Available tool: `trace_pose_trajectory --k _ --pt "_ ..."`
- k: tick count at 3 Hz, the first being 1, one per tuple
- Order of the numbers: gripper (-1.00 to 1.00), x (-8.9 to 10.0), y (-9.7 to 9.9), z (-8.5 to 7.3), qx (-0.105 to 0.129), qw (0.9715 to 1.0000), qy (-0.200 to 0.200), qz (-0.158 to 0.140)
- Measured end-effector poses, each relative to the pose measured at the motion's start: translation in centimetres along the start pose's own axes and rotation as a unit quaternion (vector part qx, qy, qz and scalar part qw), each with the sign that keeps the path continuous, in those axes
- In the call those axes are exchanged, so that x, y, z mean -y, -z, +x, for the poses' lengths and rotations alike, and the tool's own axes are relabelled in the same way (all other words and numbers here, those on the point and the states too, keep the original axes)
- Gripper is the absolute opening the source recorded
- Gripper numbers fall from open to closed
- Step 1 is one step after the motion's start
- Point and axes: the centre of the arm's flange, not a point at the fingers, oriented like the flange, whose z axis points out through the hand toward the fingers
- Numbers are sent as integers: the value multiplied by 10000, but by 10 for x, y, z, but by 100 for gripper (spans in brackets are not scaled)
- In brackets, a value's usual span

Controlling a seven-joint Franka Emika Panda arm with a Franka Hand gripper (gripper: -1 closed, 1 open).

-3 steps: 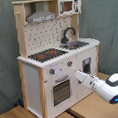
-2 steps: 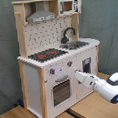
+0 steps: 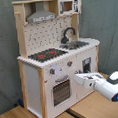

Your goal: Play with the kitchen

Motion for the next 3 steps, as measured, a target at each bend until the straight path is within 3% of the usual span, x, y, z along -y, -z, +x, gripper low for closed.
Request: trace_pose_trajectory --k 3 --pt "100 7 -33 -35 -275 9950 948 123"
